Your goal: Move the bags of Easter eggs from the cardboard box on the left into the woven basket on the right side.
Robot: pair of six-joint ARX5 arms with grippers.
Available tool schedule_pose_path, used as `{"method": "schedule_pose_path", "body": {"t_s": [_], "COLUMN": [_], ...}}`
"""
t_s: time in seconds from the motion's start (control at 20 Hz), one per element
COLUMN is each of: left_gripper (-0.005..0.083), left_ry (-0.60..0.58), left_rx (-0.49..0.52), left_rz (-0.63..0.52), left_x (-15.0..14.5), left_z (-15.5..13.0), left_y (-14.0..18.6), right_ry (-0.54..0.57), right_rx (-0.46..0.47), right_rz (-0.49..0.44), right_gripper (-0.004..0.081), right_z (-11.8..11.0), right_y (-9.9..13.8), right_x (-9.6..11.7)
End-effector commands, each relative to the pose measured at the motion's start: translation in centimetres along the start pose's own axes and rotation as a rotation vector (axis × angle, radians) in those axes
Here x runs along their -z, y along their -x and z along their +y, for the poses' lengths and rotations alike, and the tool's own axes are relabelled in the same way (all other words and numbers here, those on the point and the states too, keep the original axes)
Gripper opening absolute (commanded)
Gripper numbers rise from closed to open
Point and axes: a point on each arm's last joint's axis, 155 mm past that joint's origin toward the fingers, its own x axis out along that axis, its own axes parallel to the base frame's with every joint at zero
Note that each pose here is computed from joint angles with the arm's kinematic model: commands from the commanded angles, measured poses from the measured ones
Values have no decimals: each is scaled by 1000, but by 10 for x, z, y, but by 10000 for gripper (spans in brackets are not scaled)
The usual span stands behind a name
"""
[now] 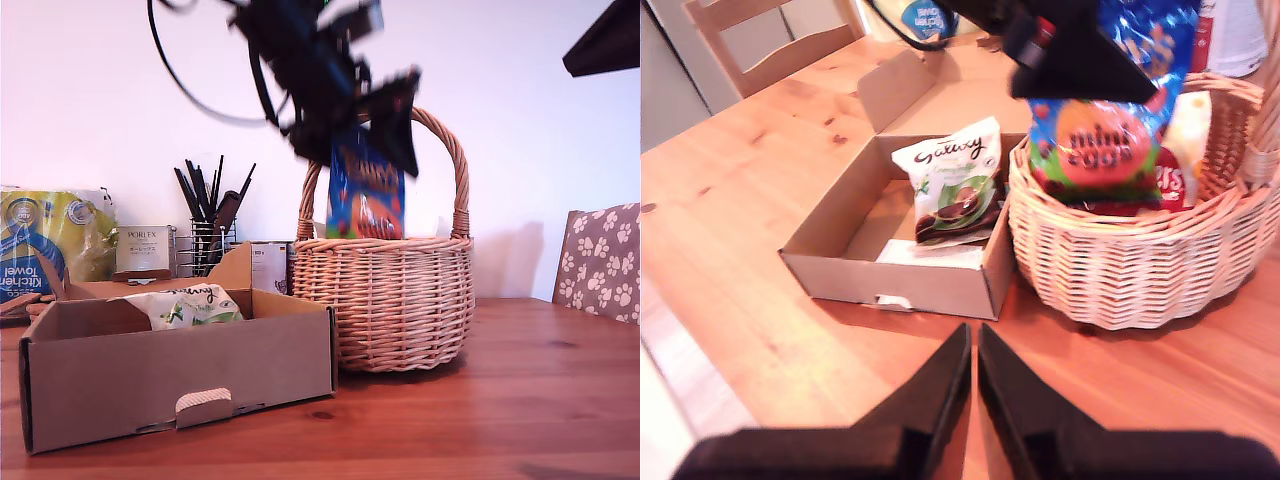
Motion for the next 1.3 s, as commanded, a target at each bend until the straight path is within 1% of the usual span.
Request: {"method": "schedule_pose_path", "body": {"t_s": [0.0,0.05,0.1,0.15,0.2,0.3,0.55,0.6,0.7,0.75,0.8,0.9,1.05,1.15,1.25], "left_gripper": [625,625,625,633,664,715,718,718,718,718,719,736,735,735,735], "left_ry": [52,91,107,106,99,88,45,37,-18,-40,-62,-75,-80,-32,7], "left_rx": [63,113,135,135,126,78,35,-2,-76,-90,-125,-131,-130,-112,-81], "left_rz": [85,83,61,33,8,-17,-52,-53,-50,-52,-61,-90,-66,-22,-4], "left_x": [38,38,33,26,20,11,-4,-6,-11,-15,-22,-36,-42,-38,-40], "left_z": [4,-2,-2,-1,1,10,12,17,25,25,29,25,23,21,24], "left_y": [-31,-32,-33,-33,-33,-30,-23,-21,-17,-15,-12,-7,2,10,20], "right_ry": [6,6,6,6,6,7,11,12,12,12,12,13,12,12,13], "right_rx": [-14,-24,-29,-32,-34,-36,-47,-47,-47,-47,-47,-47,-46,-47,-47], "right_rz": [-16,-16,-16,-16,-16,-16,-13,-13,-13,-14,-14,-14,-13,-13,-13], "right_gripper": [-13,-13,-13,-13,-13,-13,-13,-13,-13,-13,-13,-13,-13,-13,-13], "right_z": [3,5,6,7,7,7,10,10,10,10,10,10,10,10,10], "right_y": [1,1,1,1,1,1,1,1,1,1,1,1,1,1,1], "right_x": [-5,-5,-5,-5,-5,-5,-5,-5,-5,-5,-5,-5,-5,-5,-5]}}
